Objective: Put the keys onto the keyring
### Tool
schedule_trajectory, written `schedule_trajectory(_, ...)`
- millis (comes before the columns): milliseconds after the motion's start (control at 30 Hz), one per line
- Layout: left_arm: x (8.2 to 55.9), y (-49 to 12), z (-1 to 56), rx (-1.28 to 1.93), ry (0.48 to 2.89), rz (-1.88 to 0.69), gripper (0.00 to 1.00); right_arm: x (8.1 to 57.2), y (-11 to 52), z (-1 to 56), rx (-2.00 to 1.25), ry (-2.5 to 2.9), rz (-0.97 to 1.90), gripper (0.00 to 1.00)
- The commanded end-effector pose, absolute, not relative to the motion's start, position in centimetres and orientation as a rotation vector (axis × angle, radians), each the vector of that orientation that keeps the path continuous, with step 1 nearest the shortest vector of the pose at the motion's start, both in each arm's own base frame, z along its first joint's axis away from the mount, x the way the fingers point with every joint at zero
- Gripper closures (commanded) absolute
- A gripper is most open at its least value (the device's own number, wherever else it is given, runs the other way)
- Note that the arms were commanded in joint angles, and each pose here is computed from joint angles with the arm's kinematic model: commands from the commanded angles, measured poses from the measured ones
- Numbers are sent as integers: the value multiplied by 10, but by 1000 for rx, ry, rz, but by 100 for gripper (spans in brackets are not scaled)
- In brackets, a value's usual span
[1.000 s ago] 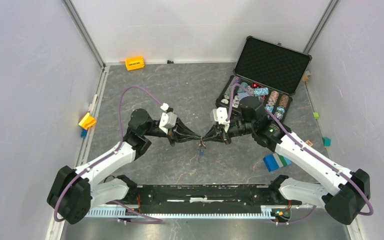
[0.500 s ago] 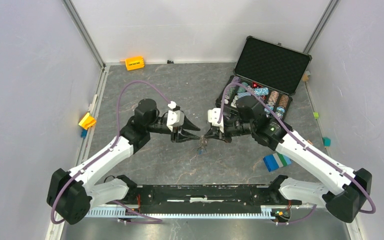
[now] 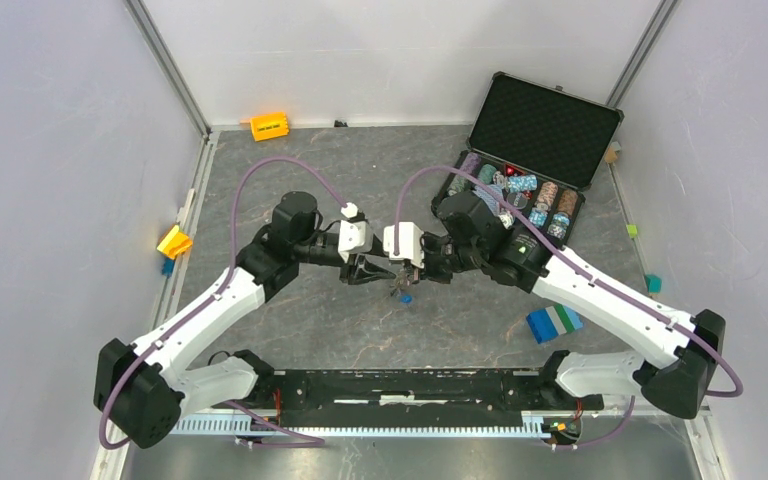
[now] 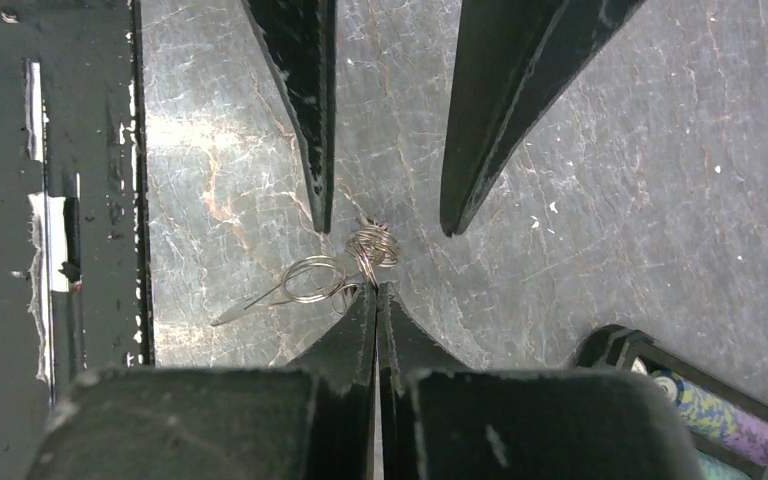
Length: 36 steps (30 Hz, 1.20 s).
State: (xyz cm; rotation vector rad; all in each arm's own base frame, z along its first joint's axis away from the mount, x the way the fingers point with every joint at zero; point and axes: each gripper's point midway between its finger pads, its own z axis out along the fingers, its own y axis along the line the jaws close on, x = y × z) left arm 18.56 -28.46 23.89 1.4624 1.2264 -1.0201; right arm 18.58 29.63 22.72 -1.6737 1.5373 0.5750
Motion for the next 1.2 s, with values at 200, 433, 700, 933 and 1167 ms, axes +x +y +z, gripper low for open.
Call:
schedule_trajectory(200,188,-297,248,1344,1210,-1130,58,196,305,253,-1636,1515,466,100)
schedule_trajectory(433,186,-300,242,1336,1228,-1172,67,198,307,251,-1631,1526,469,100)
schedule_trajectory(700,185,-301,238,1328,1239,-1192,76,198,309,251,-1619,1531,475,100)
schedule_trajectory(933,182,-298,233,1324,1244,-1183,72,199,310,251,-1607,1536,479,100)
schedule_trajectory(1167,185,-300,238,1304,1240,-1186,75,196,313,245,-1620,1544,502,100)
